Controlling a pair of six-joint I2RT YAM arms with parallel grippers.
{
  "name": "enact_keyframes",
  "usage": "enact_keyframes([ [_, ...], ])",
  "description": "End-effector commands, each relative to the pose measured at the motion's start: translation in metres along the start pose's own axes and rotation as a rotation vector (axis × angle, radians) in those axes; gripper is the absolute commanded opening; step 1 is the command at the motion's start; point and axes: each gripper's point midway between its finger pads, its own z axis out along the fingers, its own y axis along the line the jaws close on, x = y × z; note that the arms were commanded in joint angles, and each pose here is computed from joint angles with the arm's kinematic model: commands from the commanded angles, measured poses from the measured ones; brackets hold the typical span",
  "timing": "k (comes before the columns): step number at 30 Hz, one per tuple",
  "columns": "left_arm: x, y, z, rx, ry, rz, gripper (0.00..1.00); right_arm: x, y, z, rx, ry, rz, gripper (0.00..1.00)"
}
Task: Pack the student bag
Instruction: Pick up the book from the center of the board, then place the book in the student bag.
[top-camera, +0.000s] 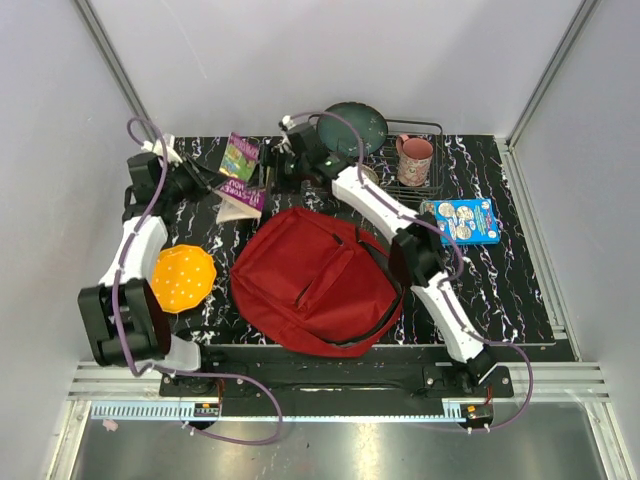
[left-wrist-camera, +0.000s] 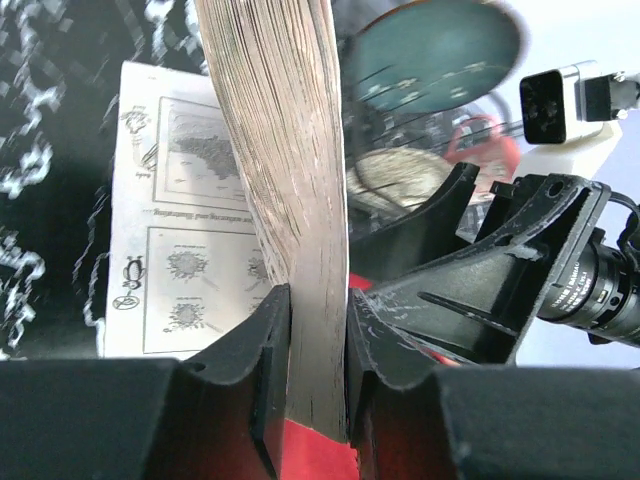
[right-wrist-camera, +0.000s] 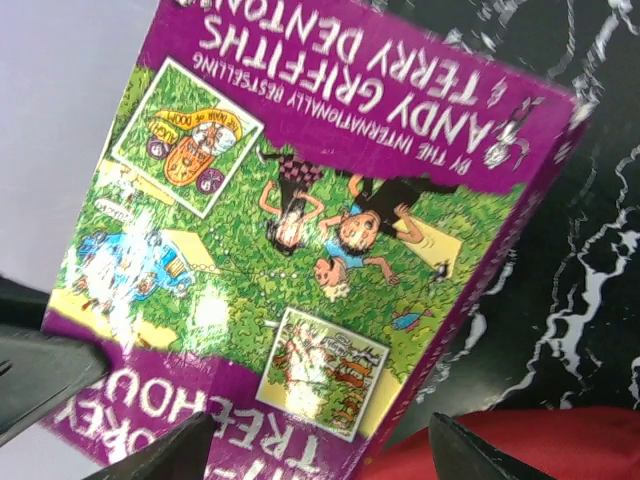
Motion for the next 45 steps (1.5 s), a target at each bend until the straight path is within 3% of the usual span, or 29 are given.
enact_keyframes([
  [1, -0.051, -0.114, -0.056, 0.281, -0.163, 0.179, 0.00, -0.043, 0.086, -0.083, -0.130, -0.132, -0.112, 0.91],
  [5, -0.042, -0.121, -0.073, 0.268, -0.153, 0.172, 0.00, -0.022, 0.076, -0.103, -0.096, -0.104, -0.082, 0.91],
  [7, -0.031, -0.127, -0.084, 0.286, -0.147, 0.174, 0.00, -0.028, 0.093, -0.131, -0.129, -0.167, -0.096, 0.91],
  [8, -0.019, -0.119, -0.083, 0.273, -0.127, 0.152, 0.00, -0.006, 0.072, -0.126, -0.092, -0.130, -0.052, 0.91],
  [10, -0.007, -0.125, -0.093, 0.295, -0.128, 0.139, 0.00, -0.010, 0.091, -0.161, -0.150, -0.214, -0.070, 0.92],
  [11, 0.010, -0.122, -0.093, 0.314, -0.090, 0.122, 0.00, 0.013, 0.070, -0.158, -0.114, -0.178, -0.031, 0.92],
  [15, 0.069, -0.146, -0.103, 0.417, -0.014, 0.131, 0.00, 0.039, 0.075, -0.212, -0.158, -0.243, 0.003, 0.92],
  [21, 0.154, -0.136, -0.095, 0.381, 0.098, 0.061, 0.00, 0.094, 0.036, -0.266, -0.082, -0.303, 0.124, 0.93],
  [27, 0.199, -0.124, -0.088, 0.342, 0.194, -0.009, 0.00, 0.158, -0.009, -0.277, -0.027, -0.241, 0.275, 0.92],
  [29, 0.213, -0.114, -0.085, 0.311, 0.219, -0.027, 0.10, 0.178, -0.027, -0.276, 0.001, -0.226, 0.336, 0.93],
  [31, 0.227, -0.109, -0.084, 0.296, 0.249, -0.024, 0.32, 0.184, -0.031, -0.282, -0.002, -0.238, 0.350, 0.93],
  [36, 0.243, -0.079, -0.085, 0.160, 0.292, 0.026, 0.62, 0.194, -0.036, -0.284, 0.002, -0.222, 0.355, 0.93],
  [37, 0.242, -0.074, -0.085, 0.140, 0.284, 0.062, 0.63, 0.194, -0.034, -0.284, -0.005, -0.217, 0.355, 0.93],
  [38, 0.241, -0.071, -0.086, 0.120, 0.285, 0.077, 0.74, 0.194, -0.033, -0.282, -0.013, -0.213, 0.366, 0.93],
  [45, 0.225, -0.066, -0.097, 0.040, 0.267, 0.195, 0.90, 0.198, -0.026, -0.266, -0.029, -0.160, 0.374, 0.92],
])
